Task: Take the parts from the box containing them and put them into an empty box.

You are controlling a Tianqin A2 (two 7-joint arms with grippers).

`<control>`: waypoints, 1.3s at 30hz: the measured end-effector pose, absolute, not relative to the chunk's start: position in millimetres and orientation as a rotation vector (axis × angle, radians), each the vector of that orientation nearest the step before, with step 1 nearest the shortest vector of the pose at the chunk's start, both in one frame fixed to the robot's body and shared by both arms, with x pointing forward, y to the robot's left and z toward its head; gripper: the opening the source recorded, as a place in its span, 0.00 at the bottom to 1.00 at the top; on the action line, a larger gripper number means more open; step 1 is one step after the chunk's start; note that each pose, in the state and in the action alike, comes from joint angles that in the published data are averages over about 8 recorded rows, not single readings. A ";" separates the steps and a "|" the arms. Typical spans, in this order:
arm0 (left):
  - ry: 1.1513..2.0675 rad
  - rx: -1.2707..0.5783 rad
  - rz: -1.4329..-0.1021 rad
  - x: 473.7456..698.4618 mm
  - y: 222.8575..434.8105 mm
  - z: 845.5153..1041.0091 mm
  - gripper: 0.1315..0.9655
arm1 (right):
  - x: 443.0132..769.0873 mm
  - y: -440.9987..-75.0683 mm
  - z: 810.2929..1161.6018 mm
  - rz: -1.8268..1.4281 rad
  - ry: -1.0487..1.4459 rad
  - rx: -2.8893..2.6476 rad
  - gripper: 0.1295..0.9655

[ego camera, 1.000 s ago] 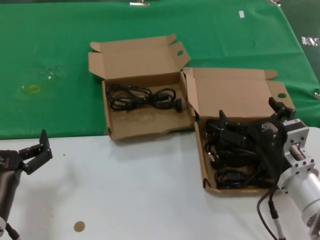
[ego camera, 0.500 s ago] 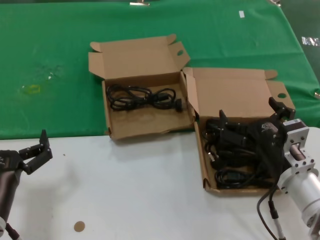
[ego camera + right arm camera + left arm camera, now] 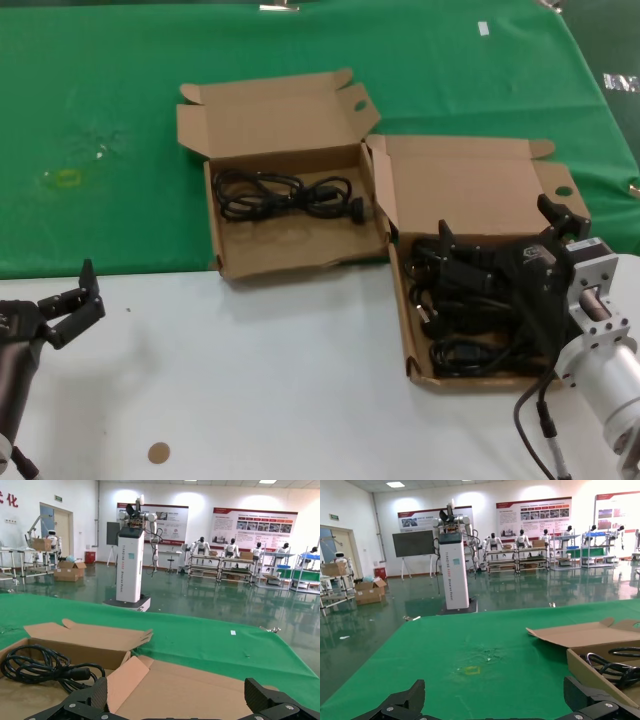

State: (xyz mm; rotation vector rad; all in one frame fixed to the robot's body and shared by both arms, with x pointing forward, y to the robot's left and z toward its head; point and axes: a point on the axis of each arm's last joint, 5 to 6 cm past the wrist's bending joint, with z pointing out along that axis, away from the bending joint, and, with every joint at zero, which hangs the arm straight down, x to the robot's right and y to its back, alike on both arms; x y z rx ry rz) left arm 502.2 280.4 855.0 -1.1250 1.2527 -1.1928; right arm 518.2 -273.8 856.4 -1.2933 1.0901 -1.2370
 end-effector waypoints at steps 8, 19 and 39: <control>1.253 -1.125 -1.193 502.2 280.4 855.0 1.00 | 518.2 -273.8 856.4 -1.237 1.090 -1.293 1.00; 1.253 -1.125 -1.193 502.2 280.4 855.0 1.00 | 518.2 -273.8 856.4 -1.237 1.090 -1.293 1.00; 1.253 -1.125 -1.193 502.2 280.4 855.0 1.00 | 518.2 -273.8 856.4 -1.237 1.090 -1.293 1.00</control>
